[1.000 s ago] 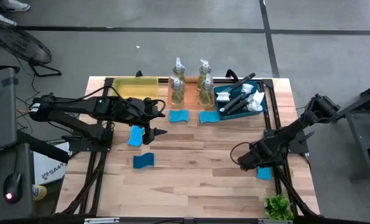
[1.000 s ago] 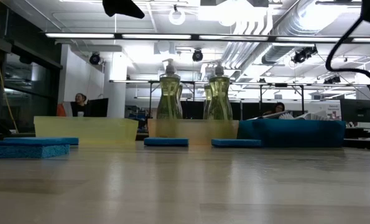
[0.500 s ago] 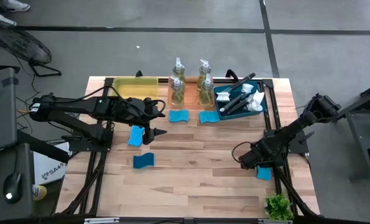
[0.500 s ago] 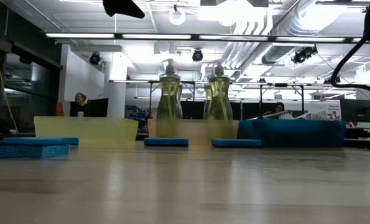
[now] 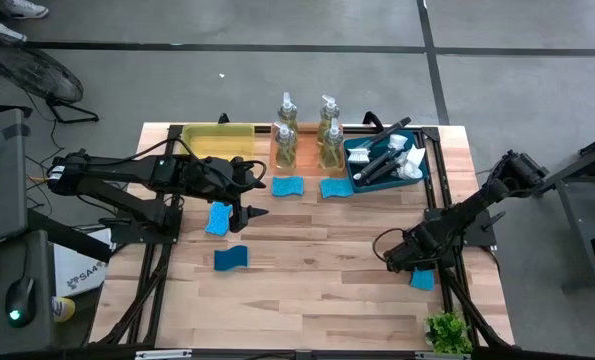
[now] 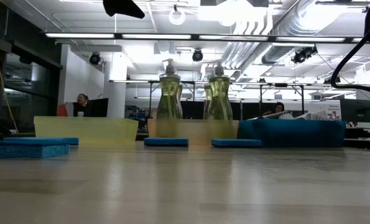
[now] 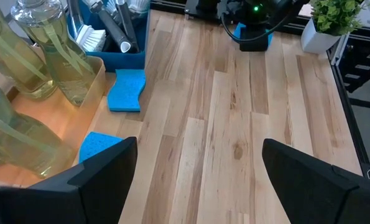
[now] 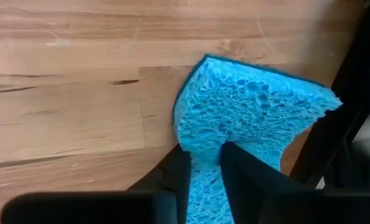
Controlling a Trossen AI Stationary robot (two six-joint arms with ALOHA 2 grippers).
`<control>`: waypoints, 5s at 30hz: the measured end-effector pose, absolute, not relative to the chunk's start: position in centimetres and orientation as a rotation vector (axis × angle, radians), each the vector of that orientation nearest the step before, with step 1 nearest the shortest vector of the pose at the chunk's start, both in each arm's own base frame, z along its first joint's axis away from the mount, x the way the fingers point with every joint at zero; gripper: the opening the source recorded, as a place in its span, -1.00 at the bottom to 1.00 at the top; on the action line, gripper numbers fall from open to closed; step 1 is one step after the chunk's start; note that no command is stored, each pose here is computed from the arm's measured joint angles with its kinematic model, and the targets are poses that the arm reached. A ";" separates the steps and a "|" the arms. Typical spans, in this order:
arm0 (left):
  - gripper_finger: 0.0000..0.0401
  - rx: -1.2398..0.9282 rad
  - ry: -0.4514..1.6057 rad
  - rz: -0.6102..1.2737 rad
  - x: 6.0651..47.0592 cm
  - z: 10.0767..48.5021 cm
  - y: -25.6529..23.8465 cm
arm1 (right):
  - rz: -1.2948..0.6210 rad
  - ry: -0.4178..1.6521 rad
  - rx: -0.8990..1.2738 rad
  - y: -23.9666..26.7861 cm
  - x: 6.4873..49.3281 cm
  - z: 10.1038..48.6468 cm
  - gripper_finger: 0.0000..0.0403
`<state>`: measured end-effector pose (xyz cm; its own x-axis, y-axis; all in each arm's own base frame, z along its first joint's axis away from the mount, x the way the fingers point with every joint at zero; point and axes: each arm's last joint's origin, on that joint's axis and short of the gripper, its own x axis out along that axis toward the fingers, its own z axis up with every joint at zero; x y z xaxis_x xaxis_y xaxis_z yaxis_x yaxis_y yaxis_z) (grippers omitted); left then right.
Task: Pick & Place Kitchen Sink Supplies
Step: Put the blue sponge into the yellow bin
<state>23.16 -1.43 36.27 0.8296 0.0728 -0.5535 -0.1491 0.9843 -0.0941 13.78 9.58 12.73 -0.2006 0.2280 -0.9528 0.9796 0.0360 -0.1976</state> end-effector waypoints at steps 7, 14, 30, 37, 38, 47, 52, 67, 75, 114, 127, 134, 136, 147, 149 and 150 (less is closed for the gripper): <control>0.69 -0.135 0.581 0.118 23.2 36.3 -1.4 | -1.187 1.536 1.291 9.8 14.1 12.7 -0.86; 0.69 -0.135 0.581 0.118 23.2 36.3 -1.4 | -1.156 1.498 1.274 10.0 14.6 13.2 -0.97; 0.69 -0.147 0.544 0.093 23.4 36.6 -1.5 | -0.663 0.929 0.997 11.3 19.8 20.4 -1.00; 0.69 -0.199 0.318 -0.091 24.8 38.6 -2.1 | -0.332 0.492 0.678 10.9 21.0 28.3 -1.00; 0.69 -0.202 0.293 -0.107 25.0 38.8 -2.1 | -0.298 0.441 0.639 10.7 20.9 29.5 -1.00; 0.69 -0.268 0.087 -0.203 27.8 39.6 -2.6 | 0.030 0.046 0.376 7.8 18.6 38.1 -1.00; 0.69 -0.325 -0.051 -0.291 29.9 39.8 -2.9 | 0.161 -0.052 0.273 6.6 18.2 39.5 -1.00; 0.69 -0.511 -0.241 -0.371 34.6 37.8 -3.3 | 0.543 -0.149 0.199 3.8 22.2 39.5 -1.00; 0.69 -0.525 -0.249 -0.377 34.7 37.8 -3.3 | 0.620 -0.109 0.247 2.4 24.7 38.3 -1.00; -0.74 -0.463 -0.276 -0.372 34.7 37.9 -3.3 | 0.588 -0.028 0.304 0.8 26.1 36.9 -1.00; -0.97 -0.426 -0.283 -0.360 34.7 38.0 -3.3 | 0.572 -0.014 0.383 0.8 26.0 37.1 -0.60; -0.98 -0.373 -0.250 -0.234 34.3 38.0 -3.0 | 0.545 -0.018 0.387 0.5 24.6 37.8 -0.22; -0.98 -0.346 -0.216 -0.161 33.7 38.2 -2.8 | 0.522 -0.014 0.391 0.3 23.9 38.1 -0.15; -0.99 -0.190 -0.036 0.663 26.9 40.0 -0.6 | 0.330 -0.002 0.374 -0.4 20.8 38.9 -0.12; -0.99 -0.185 -0.019 0.790 26.4 39.8 -0.5 | 0.307 0.004 0.371 -0.4 20.6 38.9 -0.11; -0.99 -0.185 -0.014 0.856 26.2 39.6 -0.4 | 0.293 0.011 0.372 -0.5 20.6 38.8 -0.11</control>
<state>26.22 -0.44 39.58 0.6564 0.7519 -0.0623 -0.7495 0.6403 -0.1682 20.61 -0.48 38.77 0.9578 0.2844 0.0425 -0.2803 0.8900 0.3597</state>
